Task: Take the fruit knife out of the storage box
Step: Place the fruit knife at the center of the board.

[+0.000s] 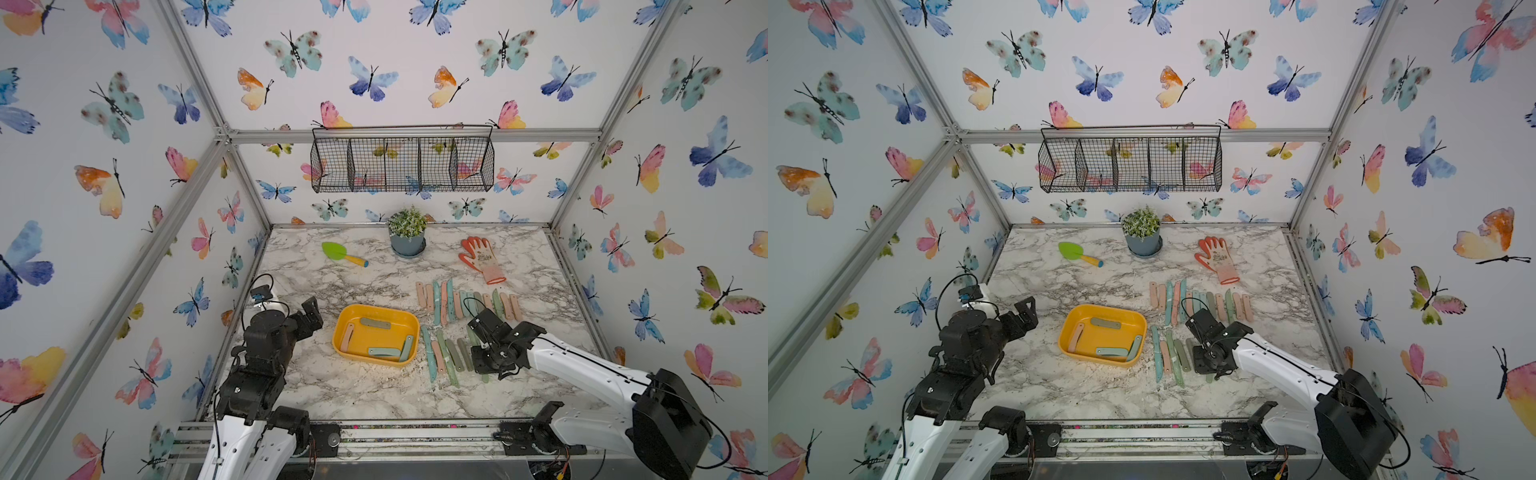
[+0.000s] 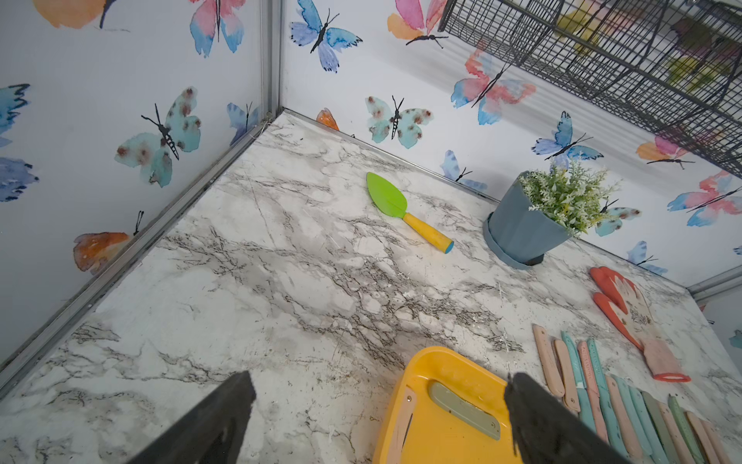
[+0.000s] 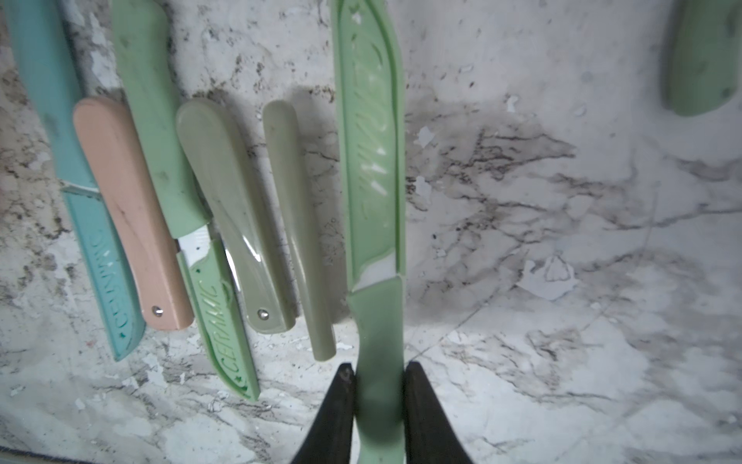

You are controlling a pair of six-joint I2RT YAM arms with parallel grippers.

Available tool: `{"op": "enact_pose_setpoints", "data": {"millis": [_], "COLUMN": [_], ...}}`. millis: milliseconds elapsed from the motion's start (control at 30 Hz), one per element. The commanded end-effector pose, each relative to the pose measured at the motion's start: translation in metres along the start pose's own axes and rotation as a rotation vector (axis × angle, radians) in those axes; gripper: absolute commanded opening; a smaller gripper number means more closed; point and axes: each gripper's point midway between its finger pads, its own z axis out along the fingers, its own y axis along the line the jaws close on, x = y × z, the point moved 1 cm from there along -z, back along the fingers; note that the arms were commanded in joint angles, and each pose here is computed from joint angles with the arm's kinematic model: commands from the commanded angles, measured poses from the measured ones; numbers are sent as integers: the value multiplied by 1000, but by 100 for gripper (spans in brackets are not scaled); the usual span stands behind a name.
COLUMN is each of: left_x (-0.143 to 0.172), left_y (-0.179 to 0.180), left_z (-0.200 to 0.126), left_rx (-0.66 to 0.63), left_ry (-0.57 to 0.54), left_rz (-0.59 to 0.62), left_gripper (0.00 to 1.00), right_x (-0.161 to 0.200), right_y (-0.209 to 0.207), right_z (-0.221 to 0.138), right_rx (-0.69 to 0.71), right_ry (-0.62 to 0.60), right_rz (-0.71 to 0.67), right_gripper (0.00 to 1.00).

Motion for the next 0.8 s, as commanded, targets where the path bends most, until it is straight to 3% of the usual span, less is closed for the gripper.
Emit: {"op": "enact_pose_setpoints", "data": {"millis": [0, 433, 767], "left_x": [-6, -7, -6], "left_y": [-5, -4, -4], "left_z": [-2, -2, -1], "left_rx": [21, 12, 12], "left_ry": [-16, -19, -17], "left_rz": [6, 6, 5], "left_gripper": [98, 98, 98], "right_x": [-6, -6, -40], "right_y": [7, 7, 22], "right_z": [2, 14, -5], "right_rx": [-26, -8, -61], "right_ry": [0, 42, -97], "right_rz": [-10, -12, -15], "right_gripper": [23, 29, 33]}}
